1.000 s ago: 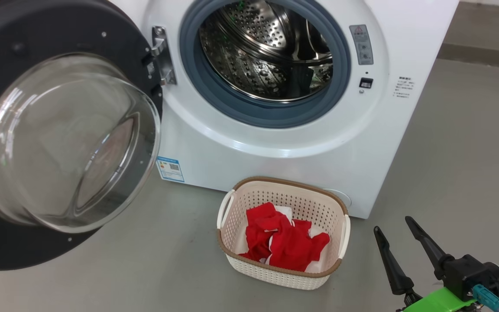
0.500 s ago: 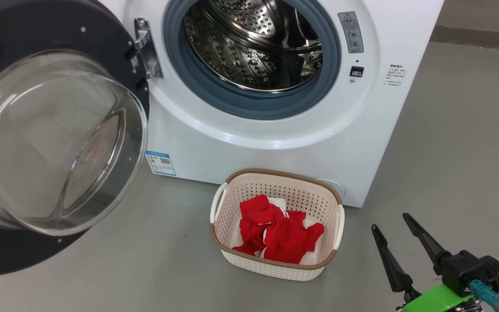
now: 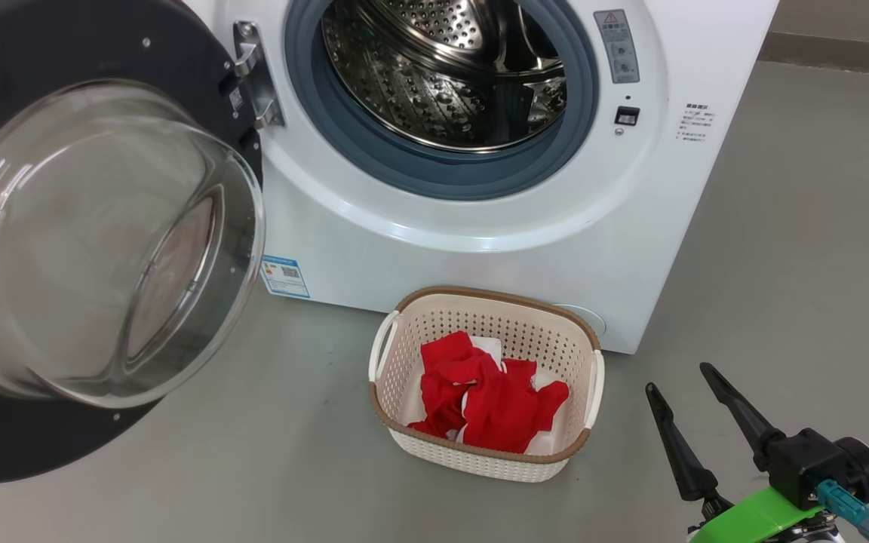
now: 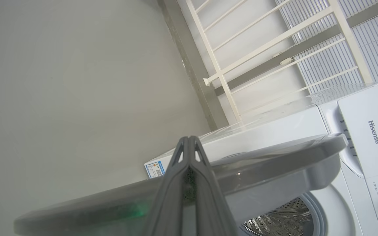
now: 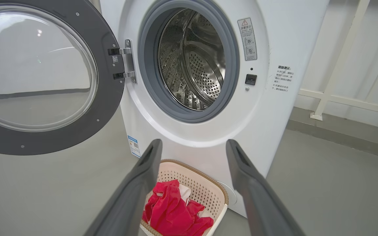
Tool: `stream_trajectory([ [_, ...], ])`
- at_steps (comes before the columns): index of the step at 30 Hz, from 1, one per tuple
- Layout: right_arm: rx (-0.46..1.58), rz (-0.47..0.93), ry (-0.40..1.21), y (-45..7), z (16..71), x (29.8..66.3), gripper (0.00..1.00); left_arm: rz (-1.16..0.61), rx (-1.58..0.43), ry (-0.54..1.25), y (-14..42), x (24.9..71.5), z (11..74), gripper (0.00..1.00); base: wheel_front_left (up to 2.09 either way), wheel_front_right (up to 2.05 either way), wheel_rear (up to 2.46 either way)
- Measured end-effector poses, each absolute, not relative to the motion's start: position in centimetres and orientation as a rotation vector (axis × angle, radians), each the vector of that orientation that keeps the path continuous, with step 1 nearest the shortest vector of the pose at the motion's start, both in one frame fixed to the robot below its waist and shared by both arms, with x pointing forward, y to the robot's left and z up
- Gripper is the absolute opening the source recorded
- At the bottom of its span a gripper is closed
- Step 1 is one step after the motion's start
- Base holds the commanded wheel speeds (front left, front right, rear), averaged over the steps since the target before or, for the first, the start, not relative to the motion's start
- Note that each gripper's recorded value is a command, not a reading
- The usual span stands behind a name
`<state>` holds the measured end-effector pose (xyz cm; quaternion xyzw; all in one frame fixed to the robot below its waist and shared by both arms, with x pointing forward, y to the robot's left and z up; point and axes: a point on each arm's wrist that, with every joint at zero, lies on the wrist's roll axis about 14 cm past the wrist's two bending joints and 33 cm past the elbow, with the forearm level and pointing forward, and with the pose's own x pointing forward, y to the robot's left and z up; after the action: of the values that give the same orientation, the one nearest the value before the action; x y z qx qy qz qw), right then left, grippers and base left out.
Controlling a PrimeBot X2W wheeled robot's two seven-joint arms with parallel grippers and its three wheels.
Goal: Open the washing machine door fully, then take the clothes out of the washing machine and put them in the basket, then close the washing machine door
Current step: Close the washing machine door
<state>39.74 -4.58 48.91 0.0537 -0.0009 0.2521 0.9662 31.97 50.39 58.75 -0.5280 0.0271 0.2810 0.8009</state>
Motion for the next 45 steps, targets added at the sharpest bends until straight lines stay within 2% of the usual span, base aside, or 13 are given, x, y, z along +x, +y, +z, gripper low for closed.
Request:
stream_trajectory([
  [8,0.115,0.524,-0.001,-3.9,48.9,39.8,1.00,0.419,-1.219,0.005,48.1,33.2,60.6,0.00,0.00,0.00,0.00],
  [16,0.113,0.538,-0.010,-3.4,49.3,39.6,1.00,0.327,-1.260,0.011,45.8,33.2,60.4,0.00,0.00,0.00,0.00],
  [29,0.126,0.545,-0.010,-2.8,49.5,39.0,1.00,0.207,-1.329,-0.072,42.2,32.6,61.7,0.00,0.00,0.00,0.00],
  [45,0.137,0.483,-0.005,-4.7,49.2,38.8,1.00,0.066,-1.391,-0.043,36.0,32.8,62.4,0.00,0.00,0.00,0.00],
])
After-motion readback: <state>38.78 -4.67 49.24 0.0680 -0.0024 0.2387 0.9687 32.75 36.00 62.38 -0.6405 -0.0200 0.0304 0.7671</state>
